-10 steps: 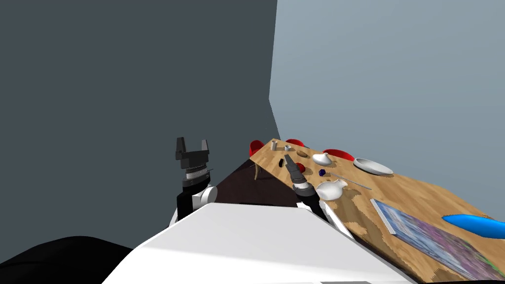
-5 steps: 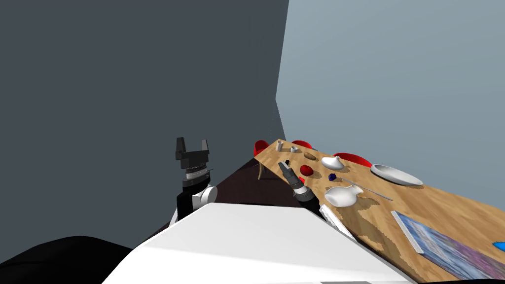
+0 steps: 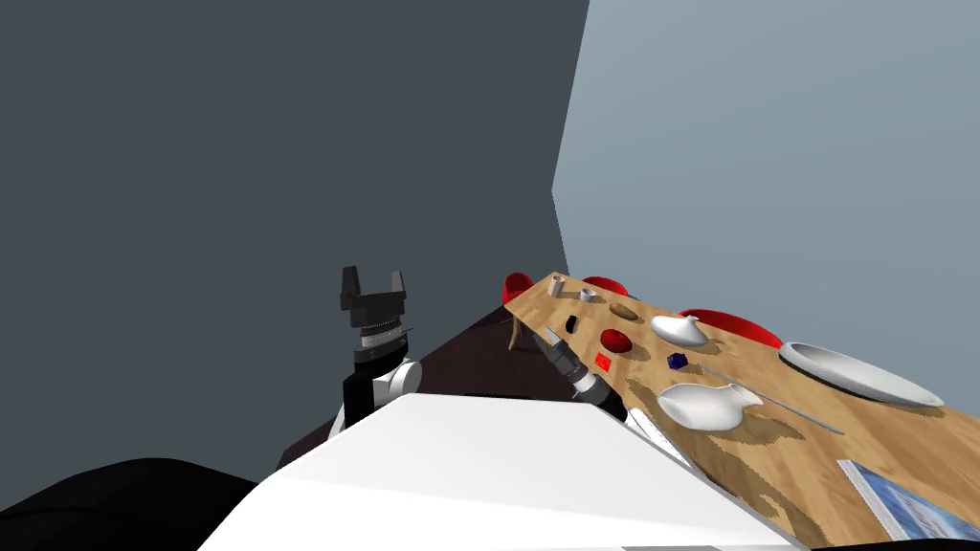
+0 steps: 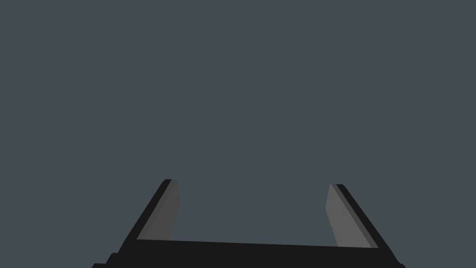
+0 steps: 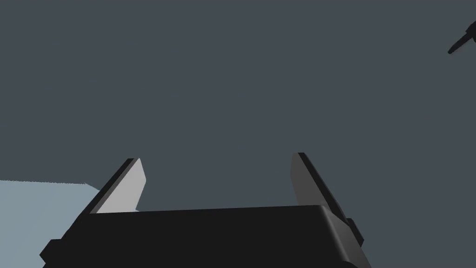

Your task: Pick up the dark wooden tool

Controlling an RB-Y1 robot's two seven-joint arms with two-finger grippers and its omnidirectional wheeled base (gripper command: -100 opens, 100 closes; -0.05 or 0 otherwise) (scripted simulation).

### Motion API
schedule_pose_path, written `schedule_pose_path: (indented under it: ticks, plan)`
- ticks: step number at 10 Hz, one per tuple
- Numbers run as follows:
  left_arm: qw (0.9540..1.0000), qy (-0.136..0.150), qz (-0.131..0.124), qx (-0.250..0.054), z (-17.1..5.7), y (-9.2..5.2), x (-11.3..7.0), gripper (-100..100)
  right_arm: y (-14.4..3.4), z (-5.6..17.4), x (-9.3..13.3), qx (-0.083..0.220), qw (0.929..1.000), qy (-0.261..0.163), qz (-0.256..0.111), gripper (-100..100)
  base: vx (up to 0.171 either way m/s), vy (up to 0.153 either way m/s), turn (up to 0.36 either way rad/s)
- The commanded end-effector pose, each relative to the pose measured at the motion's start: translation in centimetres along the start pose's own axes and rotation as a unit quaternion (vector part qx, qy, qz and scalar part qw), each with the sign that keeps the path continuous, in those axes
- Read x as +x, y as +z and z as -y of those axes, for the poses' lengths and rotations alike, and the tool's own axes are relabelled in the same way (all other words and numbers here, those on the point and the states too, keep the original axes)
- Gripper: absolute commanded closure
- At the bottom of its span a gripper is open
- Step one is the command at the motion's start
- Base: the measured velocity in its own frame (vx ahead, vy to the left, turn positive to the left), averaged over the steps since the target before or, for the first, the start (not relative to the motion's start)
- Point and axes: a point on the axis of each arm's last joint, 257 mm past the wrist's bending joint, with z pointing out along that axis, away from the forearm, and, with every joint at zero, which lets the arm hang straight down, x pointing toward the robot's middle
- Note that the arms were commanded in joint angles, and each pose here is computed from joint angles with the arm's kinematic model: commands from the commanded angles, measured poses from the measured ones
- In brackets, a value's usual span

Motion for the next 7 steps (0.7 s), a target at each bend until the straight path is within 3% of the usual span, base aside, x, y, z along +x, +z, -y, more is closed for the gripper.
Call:
schedule_pose_path:
  ticks: [1, 2, 3, 4, 5, 6, 7]
  plan:
    - [1.0, 0.0, 0.0, 0.0, 0.0, 0.0, 0.0, 0, -0.3, 0.5, 1.5, 0.003, 0.9992, -0.026, -0.029, -100, 0.011, 0.033, 0.117]
    - [1.0, 0.0, 0.0, 0.0, 0.0, 0.0, 0.0, 0, -2.0, 1.7, 3.7, 0.012, 0.9962, -0.051, -0.07, -100, 0.021, 0.042, 0.287]
    - [1.0, 0.0, 0.0, 0.0, 0.0, 0.0, 0.0, 0, -2.0, 1.7, 4.1, 0.01, 0.995, -0.061, -0.079, -100, 0.02, 0.029, 0.114]
    - [1.0, 0.0, 0.0, 0.0, 0.0, 0.0, 0.0, 0, -3.9, 3.0, 6.3, 0.018, 0.9887, -0.087, -0.121, -100, 0.025, 0.035, 0.288]
    - [1.0, 0.0, 0.0, 0.0, 0.0, 0.0, 0.0, 0, -4.1, 2.9, 6.7, 0.015, 0.9867, -0.097, -0.129, -100, 0.024, 0.018, 0.106]
    - [1.0, 0.0, 0.0, 0.0, 0.0, 0.0, 0.0, 0, -6.3, 4.2, 8.8, 0.02, 0.9772, -0.123, -0.172, -100, 0.031, 0.028, 0.266]
    - [1.0, 0.0, 0.0, 0.0, 0.0, 0.0, 0.0, 0, -6.4, 4.2, 9.2, 0.017, 0.9745, -0.132, -0.18, -100, 0.03, 0.014, 0.119]
